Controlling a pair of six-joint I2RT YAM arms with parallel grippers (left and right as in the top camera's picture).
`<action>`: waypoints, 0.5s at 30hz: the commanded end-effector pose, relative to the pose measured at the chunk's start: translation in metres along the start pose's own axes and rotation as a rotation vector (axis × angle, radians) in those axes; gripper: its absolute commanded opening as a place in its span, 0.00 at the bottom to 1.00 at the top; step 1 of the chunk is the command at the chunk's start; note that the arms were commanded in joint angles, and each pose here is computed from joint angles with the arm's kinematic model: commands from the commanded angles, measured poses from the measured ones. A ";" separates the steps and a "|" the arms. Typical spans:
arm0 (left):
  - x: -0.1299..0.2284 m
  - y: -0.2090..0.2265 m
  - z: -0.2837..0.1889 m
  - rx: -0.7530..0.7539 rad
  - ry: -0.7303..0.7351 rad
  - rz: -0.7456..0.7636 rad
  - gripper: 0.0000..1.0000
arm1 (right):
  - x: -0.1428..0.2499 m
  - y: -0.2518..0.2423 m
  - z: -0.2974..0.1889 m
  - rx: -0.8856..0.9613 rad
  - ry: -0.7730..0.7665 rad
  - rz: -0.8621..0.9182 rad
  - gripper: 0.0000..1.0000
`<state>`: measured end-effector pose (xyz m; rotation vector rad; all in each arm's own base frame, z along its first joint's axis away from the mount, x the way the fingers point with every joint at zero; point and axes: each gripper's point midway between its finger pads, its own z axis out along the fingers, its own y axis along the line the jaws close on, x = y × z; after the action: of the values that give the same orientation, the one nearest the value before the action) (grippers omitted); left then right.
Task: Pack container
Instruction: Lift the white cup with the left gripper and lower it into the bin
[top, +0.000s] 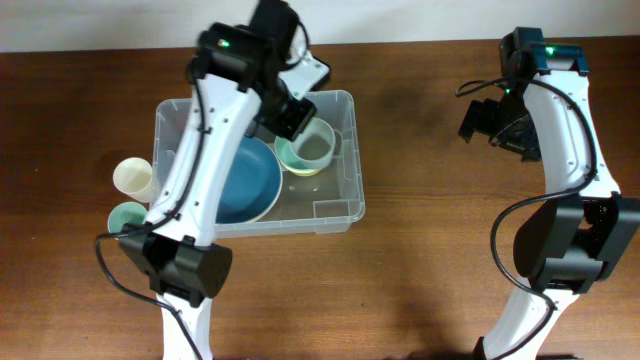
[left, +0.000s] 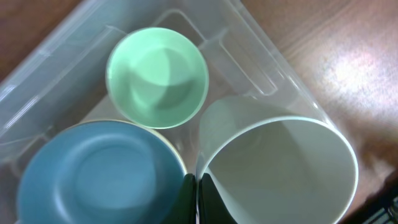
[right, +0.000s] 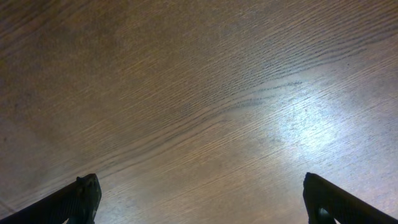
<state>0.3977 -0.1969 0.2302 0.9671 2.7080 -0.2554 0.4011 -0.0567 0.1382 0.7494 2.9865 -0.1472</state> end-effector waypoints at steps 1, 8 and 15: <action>0.007 -0.002 0.017 0.009 0.050 0.019 0.01 | -0.001 -0.001 -0.002 -0.001 -0.008 0.007 0.99; 0.027 -0.002 0.046 0.035 0.146 0.002 0.01 | -0.001 -0.001 -0.002 -0.001 -0.008 0.007 0.99; 0.035 0.000 0.071 0.044 0.177 -0.003 0.01 | -0.001 -0.001 -0.002 -0.001 -0.008 0.007 0.99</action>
<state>0.3839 -0.1953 0.1626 1.0228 2.8625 -0.2488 0.4011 -0.0567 0.1382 0.7494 2.9865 -0.1472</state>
